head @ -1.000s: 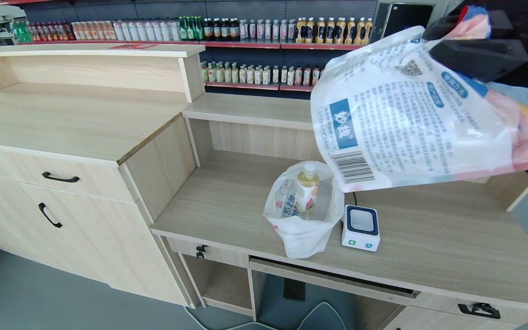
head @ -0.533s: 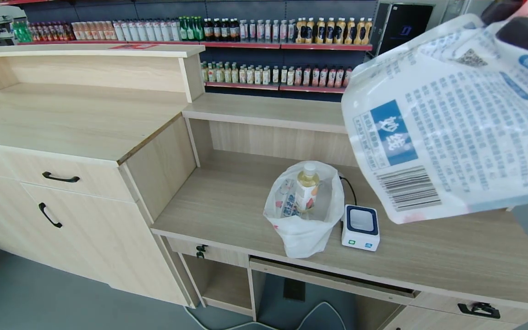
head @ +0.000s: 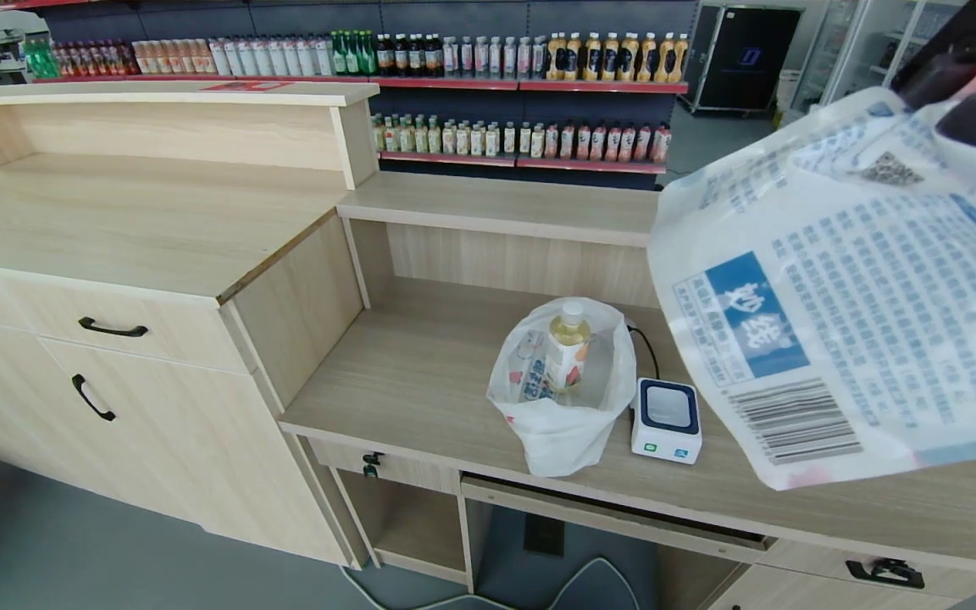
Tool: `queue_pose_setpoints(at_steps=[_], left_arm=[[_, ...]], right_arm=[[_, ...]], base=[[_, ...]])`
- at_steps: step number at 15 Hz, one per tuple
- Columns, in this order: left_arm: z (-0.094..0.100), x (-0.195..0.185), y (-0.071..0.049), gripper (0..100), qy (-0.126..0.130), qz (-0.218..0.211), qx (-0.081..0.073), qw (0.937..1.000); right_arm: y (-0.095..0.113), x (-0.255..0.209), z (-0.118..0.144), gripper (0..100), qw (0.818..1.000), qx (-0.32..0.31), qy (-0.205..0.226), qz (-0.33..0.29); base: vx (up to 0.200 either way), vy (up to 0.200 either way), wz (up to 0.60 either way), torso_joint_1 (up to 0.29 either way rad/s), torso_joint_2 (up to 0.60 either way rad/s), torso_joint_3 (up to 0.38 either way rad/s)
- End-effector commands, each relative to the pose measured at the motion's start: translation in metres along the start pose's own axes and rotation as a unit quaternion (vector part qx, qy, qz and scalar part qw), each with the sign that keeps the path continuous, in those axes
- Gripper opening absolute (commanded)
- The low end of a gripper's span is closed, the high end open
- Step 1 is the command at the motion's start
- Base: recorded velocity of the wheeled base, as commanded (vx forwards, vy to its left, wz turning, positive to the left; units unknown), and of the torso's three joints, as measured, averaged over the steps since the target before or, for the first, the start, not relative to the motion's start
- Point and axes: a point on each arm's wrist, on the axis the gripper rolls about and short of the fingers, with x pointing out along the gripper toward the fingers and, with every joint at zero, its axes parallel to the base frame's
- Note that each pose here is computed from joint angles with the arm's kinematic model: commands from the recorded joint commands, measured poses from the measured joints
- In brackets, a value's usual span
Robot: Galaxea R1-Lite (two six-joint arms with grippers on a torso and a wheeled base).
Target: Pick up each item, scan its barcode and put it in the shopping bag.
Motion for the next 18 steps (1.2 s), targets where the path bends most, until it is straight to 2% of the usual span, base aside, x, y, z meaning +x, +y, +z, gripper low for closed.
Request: queue_pose_setpoints(at_steps=[1,18], left_arm=[[0.0,0.0,0.0,100,0.0,0.0,0.0,1.0],[0.0,0.0,0.0,100,0.0,0.0,0.0,1.0]], right_arm=[[0.008,0.0,0.0,0,1.0,0.008,0.007,0.013],[0.023,-0.002,-0.001,0,1.0,0.003,0.008,0.009]], base=[[0.0,0.0,0.0,0.0,0.0,0.0],[0.0,0.0,0.0,0.0,0.0,0.0]])
